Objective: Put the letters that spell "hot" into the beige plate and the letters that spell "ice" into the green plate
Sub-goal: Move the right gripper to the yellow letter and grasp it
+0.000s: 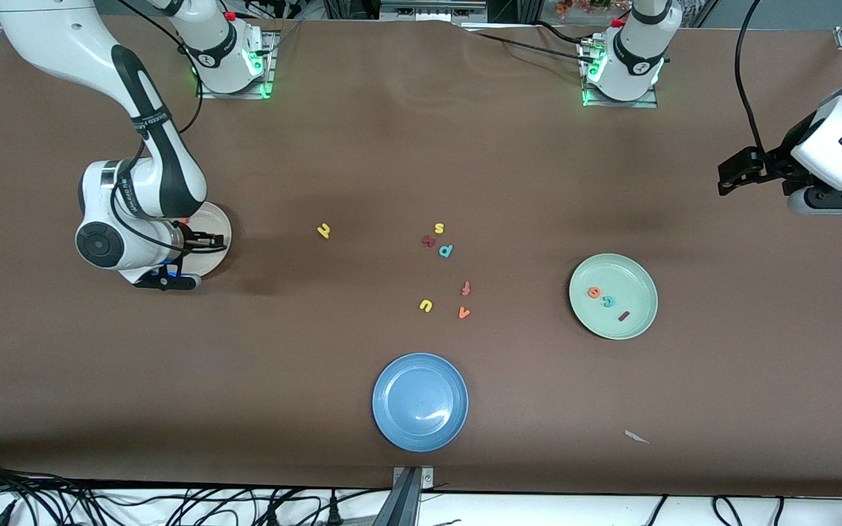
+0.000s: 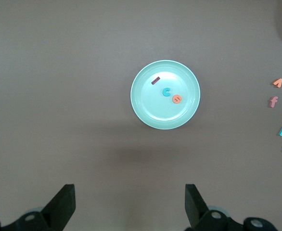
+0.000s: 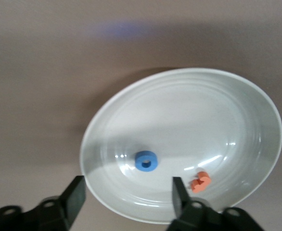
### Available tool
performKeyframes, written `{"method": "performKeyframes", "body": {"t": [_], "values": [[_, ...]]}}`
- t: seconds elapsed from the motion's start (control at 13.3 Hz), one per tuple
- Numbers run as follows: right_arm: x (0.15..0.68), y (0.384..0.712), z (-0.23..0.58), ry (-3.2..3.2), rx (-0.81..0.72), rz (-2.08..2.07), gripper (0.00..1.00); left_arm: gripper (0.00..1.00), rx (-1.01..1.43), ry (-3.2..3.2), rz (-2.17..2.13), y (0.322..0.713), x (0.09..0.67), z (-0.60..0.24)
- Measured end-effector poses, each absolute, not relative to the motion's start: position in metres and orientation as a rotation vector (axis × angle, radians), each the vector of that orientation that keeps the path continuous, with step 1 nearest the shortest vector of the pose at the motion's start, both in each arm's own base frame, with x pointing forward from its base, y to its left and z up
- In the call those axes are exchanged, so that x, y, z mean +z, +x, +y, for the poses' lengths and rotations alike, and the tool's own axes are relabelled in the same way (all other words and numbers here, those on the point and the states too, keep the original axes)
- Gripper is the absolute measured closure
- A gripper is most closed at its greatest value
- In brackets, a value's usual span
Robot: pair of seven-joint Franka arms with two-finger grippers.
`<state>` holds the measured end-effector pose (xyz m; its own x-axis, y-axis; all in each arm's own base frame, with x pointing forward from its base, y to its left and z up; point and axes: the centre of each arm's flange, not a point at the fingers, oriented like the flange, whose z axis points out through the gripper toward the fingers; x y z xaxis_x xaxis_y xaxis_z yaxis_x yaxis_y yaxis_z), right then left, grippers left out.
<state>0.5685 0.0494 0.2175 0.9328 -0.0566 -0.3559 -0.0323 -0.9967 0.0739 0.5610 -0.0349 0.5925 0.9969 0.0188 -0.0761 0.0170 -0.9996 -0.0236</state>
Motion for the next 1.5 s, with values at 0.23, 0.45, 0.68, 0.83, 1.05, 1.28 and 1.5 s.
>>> {"method": "performKeyframes", "body": {"t": [0.23, 0.45, 0.68, 0.83, 1.05, 1.28, 1.5], "values": [[0.223, 0.568, 0.104, 3.038, -0.506, -0.136, 0.1, 0.0, 0.095, -3.118, -0.042, 0.562, 0.599, -0.032], [0.23, 0.561, 0.172, 3.09, -0.413, -0.106, 0.1, 0.0, 0.093, -3.118, -0.047, 0.562, 0.6, -0.031], [0.237, 0.547, 0.229, 3.136, -0.339, 0.081, 0.0, 0.0, 0.1, -3.118, -0.05, 0.563, 0.598, -0.031], [0.231, 0.534, 0.253, 3.138, -0.238, 0.306, 0.01, 0.0, 0.111, -3.117, -0.05, 0.563, 0.596, -0.031], [0.211, 0.507, 0.276, 3.11, -0.067, 0.551, 0.0, 0.0, 0.122, -3.116, -0.049, 0.563, 0.595, -0.032], [0.189, 0.483, 0.277, 3.106, -0.017, 0.669, 0.0, 0.0, 0.124, -3.116, -0.047, 0.562, 0.595, -0.032], [0.178, 0.47, 0.288, 3.079, -0.037, 0.763, 0.0, 0.0, 0.137, -3.115, -0.044, 0.561, 0.595, -0.033]]}}
